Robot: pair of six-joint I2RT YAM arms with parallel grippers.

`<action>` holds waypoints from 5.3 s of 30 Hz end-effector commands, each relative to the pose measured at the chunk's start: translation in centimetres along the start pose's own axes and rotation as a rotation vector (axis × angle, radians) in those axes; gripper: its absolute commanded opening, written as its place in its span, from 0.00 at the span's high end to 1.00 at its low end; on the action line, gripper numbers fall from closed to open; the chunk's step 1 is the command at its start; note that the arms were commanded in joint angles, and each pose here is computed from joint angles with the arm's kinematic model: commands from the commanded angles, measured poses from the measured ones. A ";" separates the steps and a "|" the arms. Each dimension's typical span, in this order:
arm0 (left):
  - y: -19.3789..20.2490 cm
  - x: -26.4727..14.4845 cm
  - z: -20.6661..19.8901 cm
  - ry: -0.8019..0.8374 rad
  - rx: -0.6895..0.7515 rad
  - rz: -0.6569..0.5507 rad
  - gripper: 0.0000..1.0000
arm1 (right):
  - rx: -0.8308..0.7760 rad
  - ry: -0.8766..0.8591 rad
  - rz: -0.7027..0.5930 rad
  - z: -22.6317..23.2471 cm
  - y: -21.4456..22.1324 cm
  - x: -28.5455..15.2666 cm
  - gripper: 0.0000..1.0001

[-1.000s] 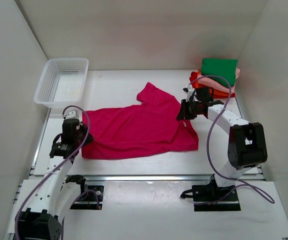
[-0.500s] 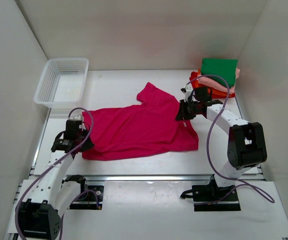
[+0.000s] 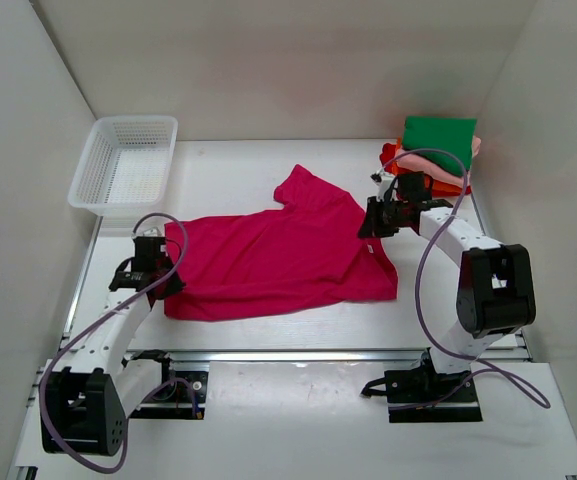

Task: Fold and stack the t-shirts
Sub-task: Flatten out the tshirt

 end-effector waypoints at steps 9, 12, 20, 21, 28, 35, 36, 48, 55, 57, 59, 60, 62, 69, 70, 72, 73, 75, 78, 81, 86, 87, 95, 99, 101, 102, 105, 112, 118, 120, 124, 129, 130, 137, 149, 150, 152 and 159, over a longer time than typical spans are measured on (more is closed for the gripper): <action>-5.1 -1.2 0.3 -0.059 0.088 -0.068 0.39 | 0.001 0.003 -0.041 -0.7 -1.4 0.9 1.00; -3.9 -1.8 0.5 -0.025 0.161 -0.032 0.54 | 0.013 0.000 -0.034 -0.9 -1.4 1.0 1.00; -3.4 -1.1 -0.2 0.040 0.275 0.073 0.52 | 0.059 0.012 -0.045 -2.3 -2.7 1.1 1.00; -3.4 -0.9 -0.4 0.044 0.290 0.096 0.52 | 0.062 0.016 -0.038 -2.6 -2.6 1.4 1.00; -3.8 -1.1 0.2 0.017 0.251 0.061 0.50 | 0.057 0.008 -0.045 -3.0 -4.0 2.0 0.82; -6.8 -1.5 -1.6 0.087 0.162 -0.149 0.43 | -0.042 0.114 -0.130 -2.3 -6.4 2.1 0.47; -7.7 -1.4 -2.2 0.110 0.152 -0.181 0.43 | -0.094 0.146 -0.142 -2.1 -6.8 2.3 0.47; -10.9 6.6 -6.1 0.057 0.116 -0.153 0.49 | -0.242 0.179 -0.055 -0.2 -6.6 6.9 0.54; -11.6 10.6 -7.2 -0.008 0.153 -0.087 0.50 | -0.212 0.219 0.038 -1.2 -4.9 9.0 0.57; -12.0 11.4 -7.2 -0.019 0.157 -0.082 0.51 | -0.193 0.249 0.064 -1.7 -4.7 9.3 0.56; -13.0 12.3 -7.6 -0.009 0.150 -0.064 0.53 | -0.150 0.328 0.075 -2.8 -4.6 9.3 0.57; -13.0 12.7 -7.6 -0.014 0.150 -0.043 0.52 | -0.129 0.351 0.077 -3.3 -4.6 9.3 0.57; -14.5 13.7 -8.6 -0.015 0.157 -0.024 0.53 | -0.022 0.425 0.074 -4.9 -4.5 8.6 0.57; -18.2 16.3 -10.7 -0.003 0.173 0.006 0.54 | 0.054 0.527 0.043 -6.7 -5.4 7.6 0.55; -18.9 16.9 -11.0 -0.003 0.168 0.011 0.55 | 0.043 0.533 0.043 -6.4 -5.6 7.9 0.54; -21.2 17.2 -11.9 0.026 0.164 -0.022 0.56 | 0.051 0.546 0.050 -6.7 -5.7 8.0 0.55; -21.0 17.9 -11.9 0.025 0.165 0.003 0.57 | 0.048 0.540 0.039 -6.5 -6.2 8.2 0.54; -22.4 18.1 -13.1 0.047 0.185 -0.036 0.57 | 0.064 0.538 0.034 -6.3 -6.6 8.5 0.53; -24.5 18.4 -14.0 0.082 0.189 -0.097 0.58 | 0.059 0.540 0.006 -5.6 -8.0 8.6 0.52; -27.5 17.0 -15.1 0.115 0.171 -0.148 0.60 | 0.022 0.547 -0.034 -4.3 -9.5 8.0 0.50; -27.4 9.0 -12.7 0.115 0.167 -0.289 0.58 | -0.048 0.487 -0.164 -1.2 -11.3 3.8 0.39; -27.4 8.2 -12.0 0.133 0.140 -0.336 0.57 | -0.047 0.463 -0.171 -0.9 -10.9 3.4 0.35; -14.5 1.4 -6.6 0.154 0.210 -0.140 0.59 | -0.134 0.355 -0.282 2.4 -11.0 -1.8 0.31; -8.1 1.9 -4.8 0.146 0.200 -0.057 0.67 | -0.111 0.289 -0.273 3.2 -8.5 -2.7 0.31; -7.0 2.2 -3.8 0.134 0.171 -0.034 0.68 | -0.107 0.269 -0.261 3.4 -7.4 -2.7 0.31; -6.4 2.3 -3.5 0.117 0.169 -0.029 0.68 | -0.108 0.264 -0.253 3.6 -6.7 -2.6 0.32; -5.4 2.7 -3.2 0.081 0.184 -0.009 0.63 | -0.100 0.233 -0.244 3.8 -5.6 -2.6 0.31; -5.0 3.3 -2.8 0.052 0.170 -0.071 0.56 | -0.080 0.211 -0.217 3.4 -4.4 -2.0 0.33; -4.7 4.4 -2.4 0.031 0.213 -0.061 0.55 | -0.067 0.207 -0.219 2.6 -4.3 -2.2 0.34; -4.5 5.1 -2.5 0.032 0.231 -0.038 0.54 | -0.068 0.203 -0.220 2.7 -4.3 -2.2 0.34; -4.5 5.7 -2.8 0.036 0.246 -0.036 0.53 | -0.069 0.190 -0.211 2.9 -4.3 -1.8 0.35; -4.4 6.5 -2.6 0.019 0.253 -0.011 0.53 | -0.058 0.195 -0.193 2.6 -4.0 -1.3 0.35; -4.2 6.4 -2.5 0.017 0.251 -0.004 0.54 | -0.066 0.192 -0.201 2.7 -4.3 -1.5 0.35; -4.0 5.1 -2.4 0.035 0.242 -0.021 1.00 | -0.061 0.193 -0.191 2.6 -4.0 -1.5 0.36; -1.8 2.9 -1.1 0.006 0.181 0.056 1.00 | -0.051 0.214 -0.149 2.0 -2.9 -0.7 0.36; -1.8 2.8 -1.1 0.005 0.163 0.057 1.00 | -0.042 0.219 -0.143 1.6 -2.9 -0.5 0.36; -1.3 2.8 -0.6 -0.033 0.144 0.087 1.00 | -0.055 0.221 -0.139 1.8 -2.9 -0.6 0.35; -1.6 1.9 -0.2 -0.024 0.083 -0.006 0.60 | -0.071 0.207 -0.108 1.6 -1.9 0.0 0.36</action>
Point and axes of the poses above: each gripper's point midway between its finger pads, its own x axis out along the fingers, its own z axis along the line the jaws close on, y = z × x, the point moved 10 cm from there along -x, back along the fingers, and after that the axes turned 6 degrees about x, right-handed, at the moved point
